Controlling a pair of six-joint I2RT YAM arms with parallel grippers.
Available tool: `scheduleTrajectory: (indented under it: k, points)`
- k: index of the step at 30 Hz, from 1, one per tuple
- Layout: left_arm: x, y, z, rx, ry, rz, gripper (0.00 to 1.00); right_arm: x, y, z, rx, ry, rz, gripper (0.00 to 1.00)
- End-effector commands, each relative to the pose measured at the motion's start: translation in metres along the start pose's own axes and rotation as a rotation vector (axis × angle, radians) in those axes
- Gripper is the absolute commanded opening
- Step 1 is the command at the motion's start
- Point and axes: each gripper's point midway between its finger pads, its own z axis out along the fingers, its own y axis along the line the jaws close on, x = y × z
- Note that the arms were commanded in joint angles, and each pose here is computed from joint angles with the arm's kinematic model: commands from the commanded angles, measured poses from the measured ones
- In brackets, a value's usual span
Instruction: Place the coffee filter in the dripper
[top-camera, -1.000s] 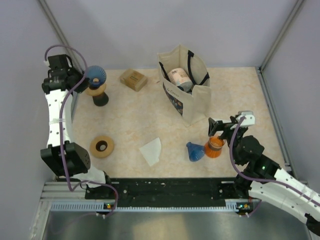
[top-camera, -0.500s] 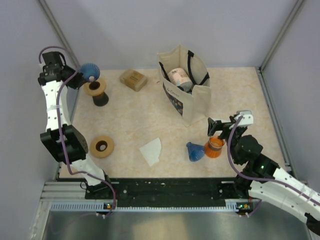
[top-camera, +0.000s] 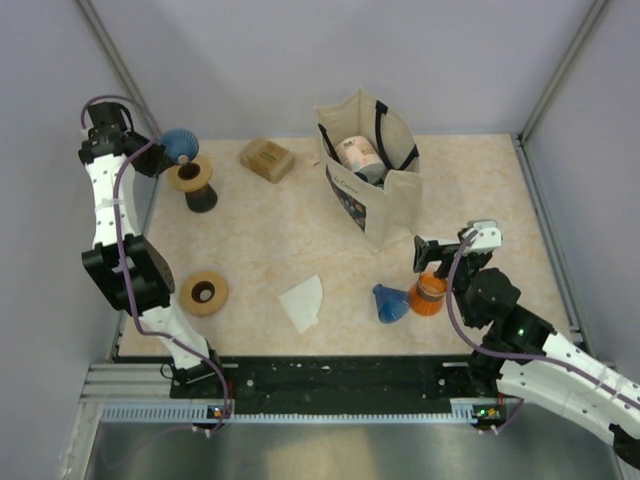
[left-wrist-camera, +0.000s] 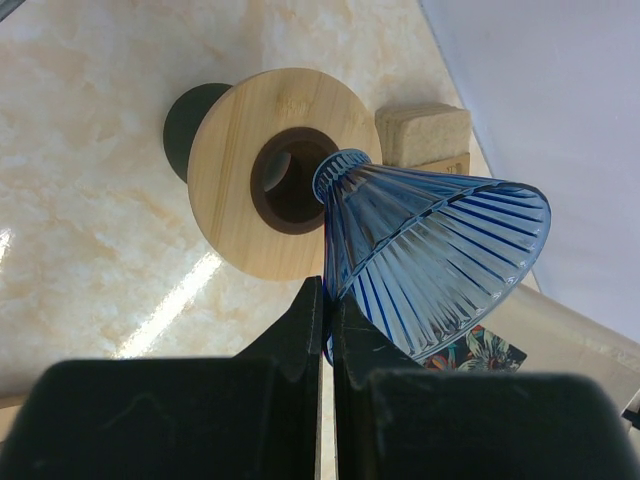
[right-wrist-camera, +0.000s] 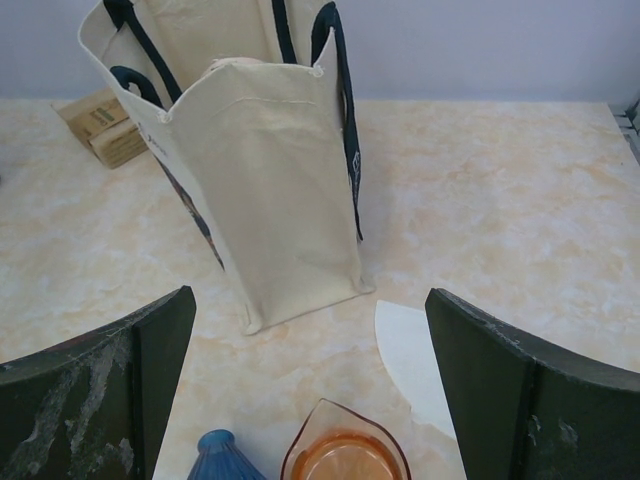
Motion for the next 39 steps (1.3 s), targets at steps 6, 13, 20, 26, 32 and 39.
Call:
scheduleTrajectory:
  k: [6, 13, 20, 26, 32, 39]
  points:
    - [-0.015, -0.009, 0.008, 0.024, -0.019, -0.026, 0.00, 0.001, 0.003, 0.004, 0.008, 0.005, -0.021, 0.99]
    - [-0.009, 0.001, 0.020, -0.017, 0.009, -0.050, 0.00, 0.001, 0.003, 0.005, 0.014, 0.014, -0.032, 0.99]
    - [-0.004, 0.010, 0.030, -0.051, 0.040, -0.070, 0.00, 0.001, 0.004, 0.005, 0.010, 0.012, -0.030, 0.99]
    - [-0.001, 0.017, 0.030, -0.089, 0.067, -0.090, 0.00, -0.001, 0.004, 0.005, 0.010, 0.003, -0.025, 0.99]
    - [0.003, 0.006, 0.024, -0.048, 0.098, -0.093, 0.00, 0.001, 0.004, 0.005, 0.010, 0.008, -0.029, 0.99]
    - [0.000, 0.011, 0.024, -0.079, 0.088, -0.104, 0.00, -0.003, 0.002, 0.003, 0.011, -0.002, -0.008, 0.99]
